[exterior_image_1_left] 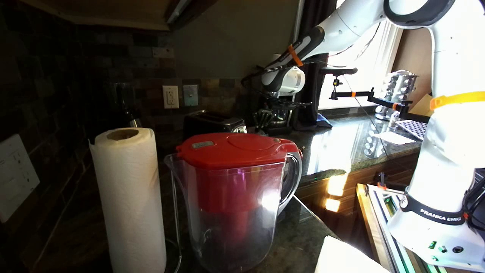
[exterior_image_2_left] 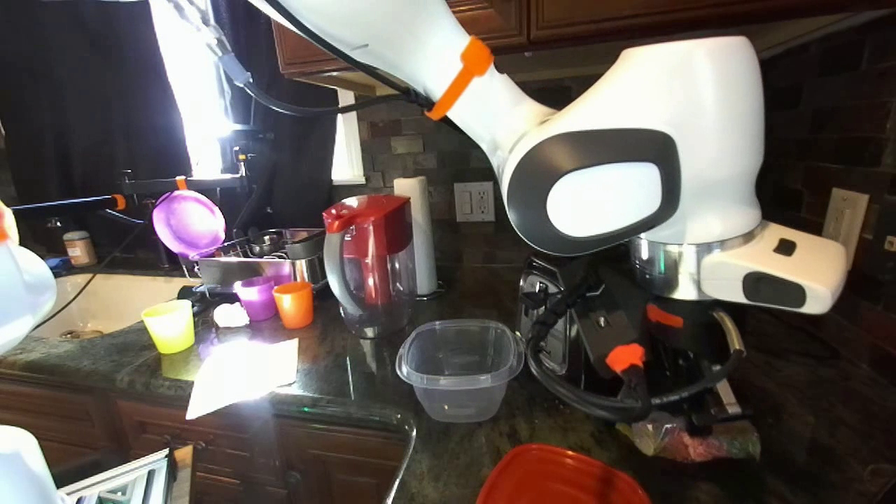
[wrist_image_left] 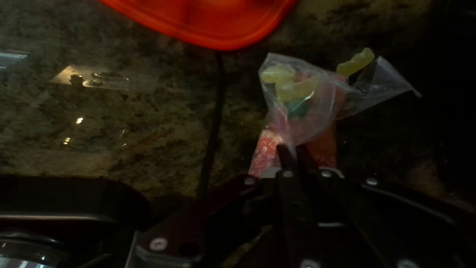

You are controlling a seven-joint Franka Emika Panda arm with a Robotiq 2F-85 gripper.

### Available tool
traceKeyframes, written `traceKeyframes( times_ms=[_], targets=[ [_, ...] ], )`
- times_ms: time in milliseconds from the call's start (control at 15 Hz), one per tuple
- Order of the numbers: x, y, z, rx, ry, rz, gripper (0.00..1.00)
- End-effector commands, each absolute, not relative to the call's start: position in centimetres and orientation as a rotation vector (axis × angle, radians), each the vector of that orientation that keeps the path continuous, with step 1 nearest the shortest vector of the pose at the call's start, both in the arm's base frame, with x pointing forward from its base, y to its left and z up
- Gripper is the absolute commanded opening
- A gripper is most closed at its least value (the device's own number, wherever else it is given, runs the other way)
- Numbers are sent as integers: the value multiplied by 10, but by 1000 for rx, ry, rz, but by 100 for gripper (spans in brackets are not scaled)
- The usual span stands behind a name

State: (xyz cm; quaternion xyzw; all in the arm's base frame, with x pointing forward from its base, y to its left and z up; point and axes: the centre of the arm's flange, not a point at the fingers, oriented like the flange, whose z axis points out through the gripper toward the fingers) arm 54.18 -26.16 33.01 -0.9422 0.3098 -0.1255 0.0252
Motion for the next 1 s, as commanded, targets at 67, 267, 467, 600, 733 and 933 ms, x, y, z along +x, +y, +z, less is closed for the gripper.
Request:
traceKeyframes(
  times_ms=[67,267,467,600,733,933],
  targets=[
    [549,-274,315,-2859,987,-404,1],
    [549,-274,305,-2866,1008,-377,31],
    [538,-272,316,-2847,1020,-386,45],
    [529,-271,328,-2813,1046,-407,61],
    [518,-270,343,-2773,1043,-422,76],
    [501,-263,356,-2731,1030,-418,98]
  ],
)
